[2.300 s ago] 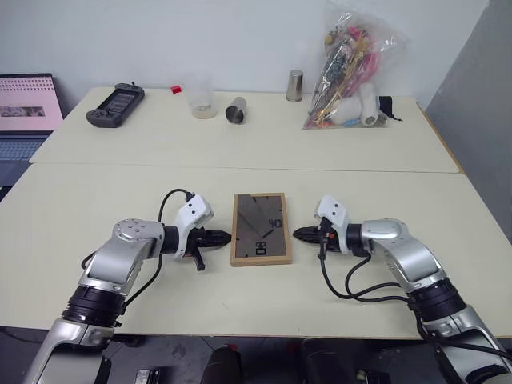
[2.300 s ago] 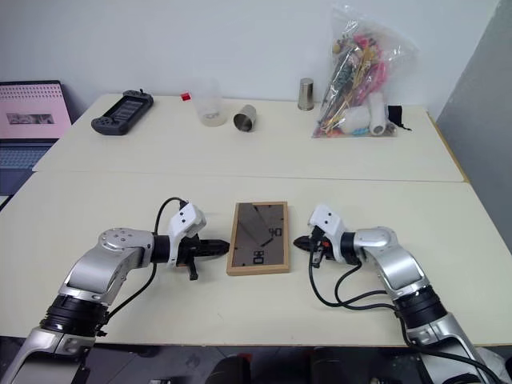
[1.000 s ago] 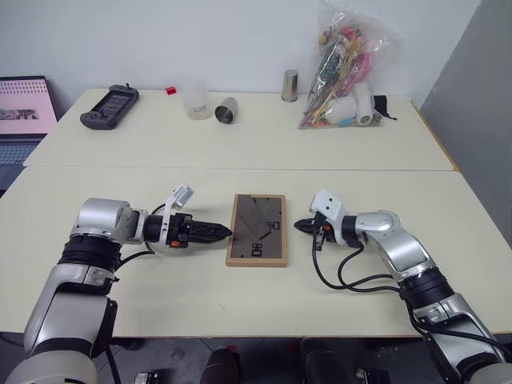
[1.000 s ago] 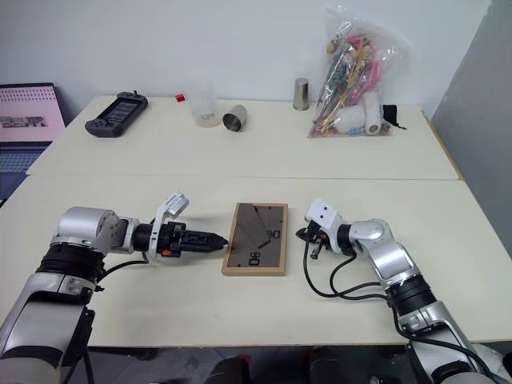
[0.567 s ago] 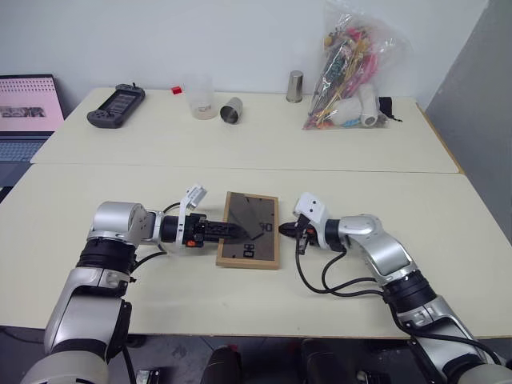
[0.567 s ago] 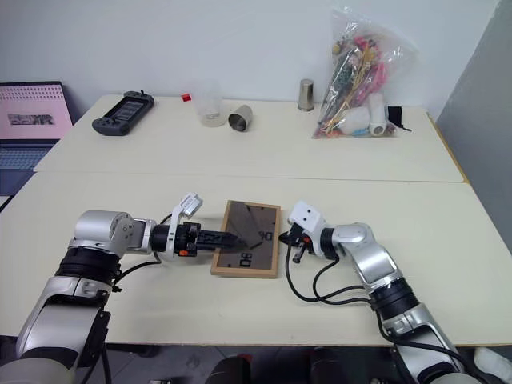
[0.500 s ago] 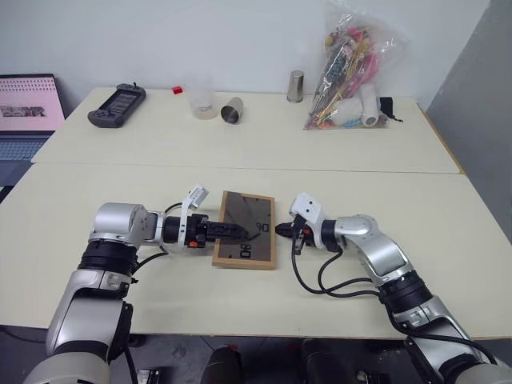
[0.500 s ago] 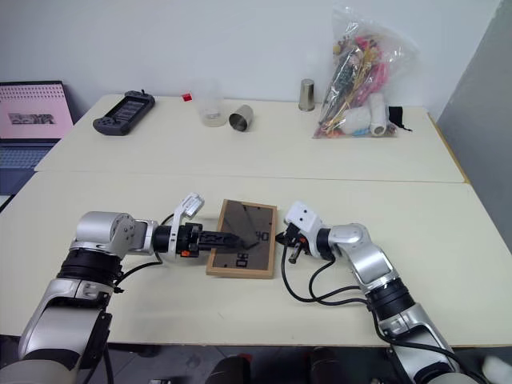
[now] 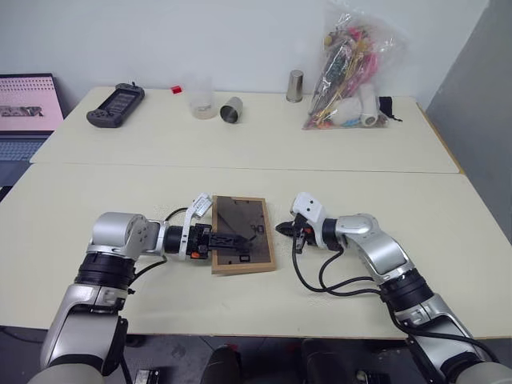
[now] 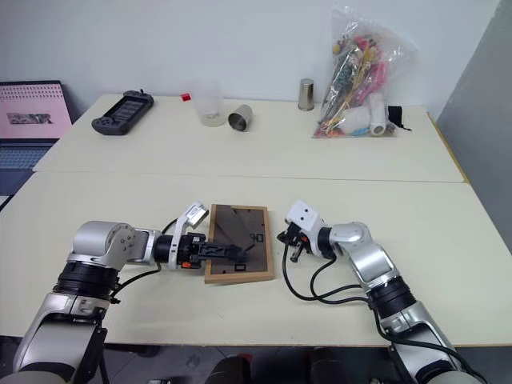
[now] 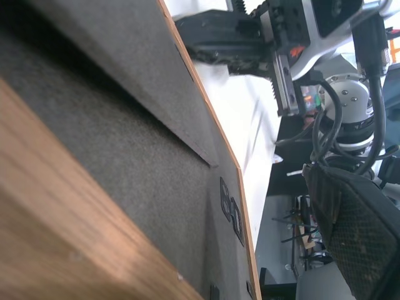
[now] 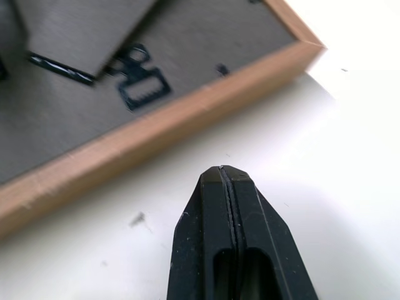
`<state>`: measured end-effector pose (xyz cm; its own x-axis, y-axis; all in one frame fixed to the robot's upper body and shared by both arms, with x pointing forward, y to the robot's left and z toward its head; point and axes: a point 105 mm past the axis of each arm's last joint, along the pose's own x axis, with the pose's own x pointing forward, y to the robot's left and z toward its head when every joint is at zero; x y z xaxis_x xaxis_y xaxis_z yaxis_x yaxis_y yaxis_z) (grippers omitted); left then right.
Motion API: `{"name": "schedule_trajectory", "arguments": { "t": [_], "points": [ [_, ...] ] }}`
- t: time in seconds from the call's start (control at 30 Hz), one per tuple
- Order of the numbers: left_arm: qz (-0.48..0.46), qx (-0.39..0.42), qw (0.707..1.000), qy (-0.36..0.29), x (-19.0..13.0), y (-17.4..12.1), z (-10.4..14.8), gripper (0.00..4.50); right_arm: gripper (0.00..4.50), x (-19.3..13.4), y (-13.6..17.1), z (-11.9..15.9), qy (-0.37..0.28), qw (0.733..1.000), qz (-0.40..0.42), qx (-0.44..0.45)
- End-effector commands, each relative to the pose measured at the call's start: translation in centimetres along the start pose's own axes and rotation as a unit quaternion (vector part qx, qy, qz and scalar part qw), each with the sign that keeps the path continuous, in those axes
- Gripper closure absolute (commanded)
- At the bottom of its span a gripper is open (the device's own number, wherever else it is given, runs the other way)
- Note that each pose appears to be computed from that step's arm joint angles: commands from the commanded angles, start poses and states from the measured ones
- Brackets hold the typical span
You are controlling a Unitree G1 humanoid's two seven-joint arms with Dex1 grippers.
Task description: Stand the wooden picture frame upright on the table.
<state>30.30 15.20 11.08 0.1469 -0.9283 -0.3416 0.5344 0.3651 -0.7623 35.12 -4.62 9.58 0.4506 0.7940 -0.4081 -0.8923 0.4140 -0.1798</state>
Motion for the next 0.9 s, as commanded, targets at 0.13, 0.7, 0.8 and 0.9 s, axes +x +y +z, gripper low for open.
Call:
{"name": "schedule_trajectory", "arguments": {
  "t": [0.13,0.7,0.8,0.9],
  "points": [
    [0.01,0.022,0.999,-0.024,-1.4,-0.6,0.8,0.03,4.5,-0.8,-1.3,0.4,-0.013,0.999,-0.035,0.0],
    [0.071,0.047,0.99,-0.116,-2.5,0.0,4.2,0.03,4.5,-0.7,-1.7,0.1,-0.009,0.999,-0.045,0.0],
    [0.039,0.131,0.99,-0.026,-0.5,-2.4,1.5,0.03,4.5,-0.7,-1.6,0.0,-0.007,0.999,-0.041,-0.001],
    [0.025,0.14,0.99,-0.017,0.1,-3.2,1.1,0.03,4.5,-0.6,-1.6,0.1,-0.008,0.999,-0.042,-0.001]
  ]
}}
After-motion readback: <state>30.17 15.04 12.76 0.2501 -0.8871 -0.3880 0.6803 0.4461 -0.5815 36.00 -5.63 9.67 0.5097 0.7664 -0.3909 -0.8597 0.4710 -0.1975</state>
